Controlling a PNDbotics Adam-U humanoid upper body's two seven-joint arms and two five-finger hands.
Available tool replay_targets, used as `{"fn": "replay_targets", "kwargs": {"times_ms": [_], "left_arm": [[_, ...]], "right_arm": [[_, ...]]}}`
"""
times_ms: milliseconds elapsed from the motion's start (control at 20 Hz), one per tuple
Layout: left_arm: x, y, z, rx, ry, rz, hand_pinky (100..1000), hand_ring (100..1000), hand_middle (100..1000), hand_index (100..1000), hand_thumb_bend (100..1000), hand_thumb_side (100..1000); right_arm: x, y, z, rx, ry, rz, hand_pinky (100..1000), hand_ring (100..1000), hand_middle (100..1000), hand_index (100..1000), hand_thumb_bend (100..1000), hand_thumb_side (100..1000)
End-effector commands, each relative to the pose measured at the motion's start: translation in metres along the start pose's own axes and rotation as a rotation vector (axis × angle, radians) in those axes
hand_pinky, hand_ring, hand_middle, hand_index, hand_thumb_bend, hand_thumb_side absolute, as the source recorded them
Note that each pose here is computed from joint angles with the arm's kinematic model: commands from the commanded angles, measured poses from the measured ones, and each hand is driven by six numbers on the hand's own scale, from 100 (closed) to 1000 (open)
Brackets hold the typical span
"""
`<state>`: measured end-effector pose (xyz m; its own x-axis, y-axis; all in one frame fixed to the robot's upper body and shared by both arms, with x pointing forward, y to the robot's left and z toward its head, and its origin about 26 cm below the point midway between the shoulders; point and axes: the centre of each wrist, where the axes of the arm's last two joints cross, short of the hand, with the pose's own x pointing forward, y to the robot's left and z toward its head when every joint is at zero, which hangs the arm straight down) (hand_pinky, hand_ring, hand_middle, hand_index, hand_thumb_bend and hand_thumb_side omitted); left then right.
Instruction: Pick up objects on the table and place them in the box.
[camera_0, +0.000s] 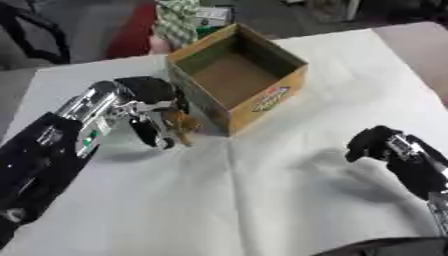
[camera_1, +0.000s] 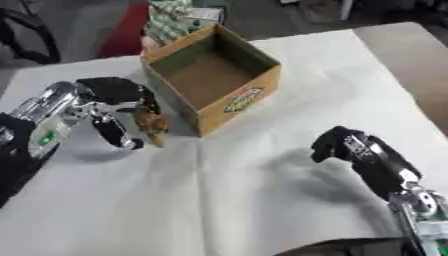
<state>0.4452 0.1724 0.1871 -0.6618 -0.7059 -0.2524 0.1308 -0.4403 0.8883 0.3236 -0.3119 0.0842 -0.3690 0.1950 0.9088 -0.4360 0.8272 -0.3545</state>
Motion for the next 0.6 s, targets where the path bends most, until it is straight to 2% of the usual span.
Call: {"fn": "replay_targets", "kwargs": {"times_ms": [50, 250, 300, 550, 600], "left_arm": [[-0.0085, 0.004, 0.0037, 0.009, 0.026, -0.013, 842, 816, 721, 816, 410, 252], [-0.008, -0.0003, 0.0013, 0.019, 0.028, -0.028, 841, 810, 710, 804, 373, 244], [-0.0075, -0.0006, 0.0009, 0.025, 0.027, -0.037, 825, 794, 691, 787, 321, 234], [-0.0069, -0.003, -0.0019, 0.047, 0.019, -0.06, 763, 735, 627, 736, 198, 217], [-0.0073, -0.0032, -0.0021, 0.05, 0.019, -0.063, 737, 701, 598, 711, 143, 213]], "right_arm": [[0.007, -0.0059, -0.0022, 0.005, -0.014, 0.027, 617, 593, 580, 613, 100, 886], [0.0071, -0.0056, -0.0028, 0.007, -0.015, 0.026, 617, 593, 579, 613, 100, 887], [0.0071, -0.0055, -0.0029, 0.007, -0.016, 0.026, 617, 593, 579, 613, 100, 888], [0.0069, -0.0058, -0.0026, 0.006, -0.015, 0.026, 617, 593, 578, 613, 100, 888], [0.0069, -0.0058, -0.0026, 0.005, -0.015, 0.026, 617, 593, 577, 613, 100, 888]]}}
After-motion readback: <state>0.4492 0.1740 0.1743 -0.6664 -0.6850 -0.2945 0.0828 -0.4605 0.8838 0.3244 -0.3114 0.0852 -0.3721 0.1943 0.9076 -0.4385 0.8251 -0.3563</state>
